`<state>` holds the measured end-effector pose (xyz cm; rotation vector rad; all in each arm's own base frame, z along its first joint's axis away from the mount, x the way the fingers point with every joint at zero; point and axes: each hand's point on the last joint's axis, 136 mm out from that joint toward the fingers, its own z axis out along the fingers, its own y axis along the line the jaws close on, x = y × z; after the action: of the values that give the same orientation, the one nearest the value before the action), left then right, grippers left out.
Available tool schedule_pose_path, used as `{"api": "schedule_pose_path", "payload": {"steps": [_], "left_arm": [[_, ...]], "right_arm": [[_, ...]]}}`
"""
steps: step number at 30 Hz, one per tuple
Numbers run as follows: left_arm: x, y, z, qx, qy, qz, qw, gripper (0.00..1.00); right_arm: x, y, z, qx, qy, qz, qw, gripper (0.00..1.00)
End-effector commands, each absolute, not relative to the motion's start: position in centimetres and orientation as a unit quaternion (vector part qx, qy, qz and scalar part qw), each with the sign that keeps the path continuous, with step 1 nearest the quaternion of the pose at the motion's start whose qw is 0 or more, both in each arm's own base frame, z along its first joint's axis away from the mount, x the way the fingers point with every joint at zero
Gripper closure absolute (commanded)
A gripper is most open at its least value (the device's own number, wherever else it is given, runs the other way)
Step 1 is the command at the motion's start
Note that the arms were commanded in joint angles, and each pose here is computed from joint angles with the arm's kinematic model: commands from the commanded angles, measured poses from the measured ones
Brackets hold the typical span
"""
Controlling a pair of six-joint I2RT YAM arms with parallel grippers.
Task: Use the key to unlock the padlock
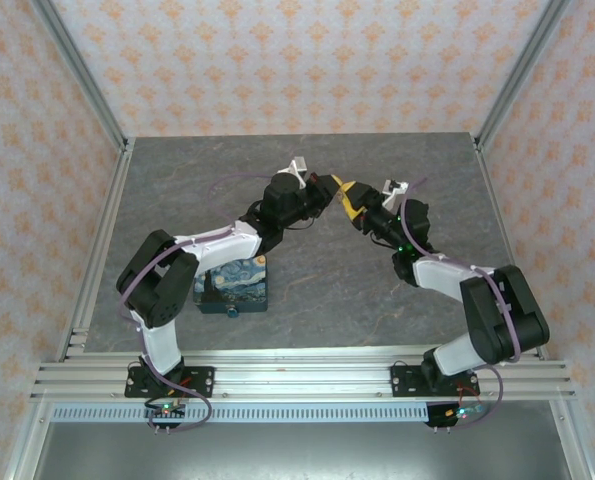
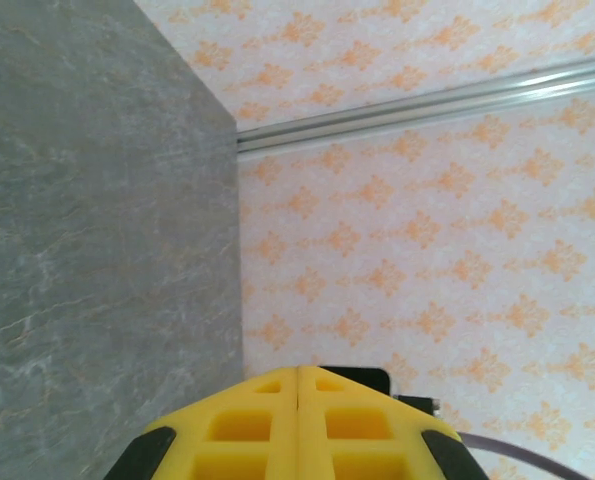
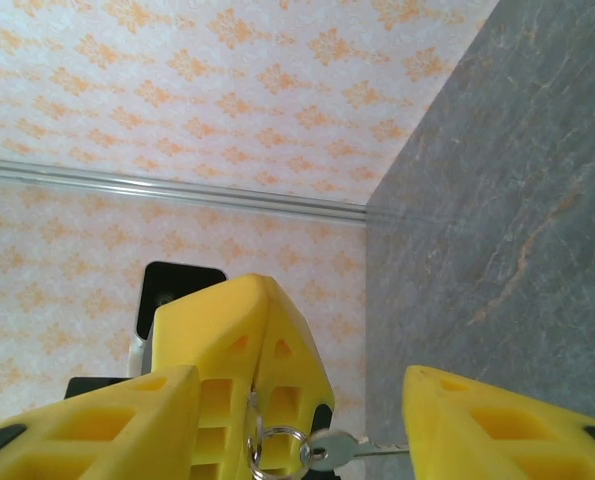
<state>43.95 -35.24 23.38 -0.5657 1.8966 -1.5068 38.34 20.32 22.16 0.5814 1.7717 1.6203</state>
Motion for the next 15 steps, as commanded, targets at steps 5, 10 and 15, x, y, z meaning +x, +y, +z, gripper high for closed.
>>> {"api": "schedule_pose_path", "payload": {"steps": [5, 10, 15], "left_arm": [[44.12, -35.25, 23.64, -0.23, 0.699, -0.587, 0.337, 1.0], [44.19, -35.27, 23.49, -0.231, 0.7, -0.587, 0.337, 1.0], [44.28, -35.31, 23.39, -0.23, 0.702, -0.584, 0.338, 1.0]], "right_arm": [[38.76, 20.75, 25.15, 0.205, 0.63, 0.659, 0.356, 0.59], [38.32, 20.89, 25.52, 0.197, 0.628, 0.665, 0.353, 0.68], [38.02, 21.07, 25.72, 0.192, 0.628, 0.67, 0.348, 0.81]]}}
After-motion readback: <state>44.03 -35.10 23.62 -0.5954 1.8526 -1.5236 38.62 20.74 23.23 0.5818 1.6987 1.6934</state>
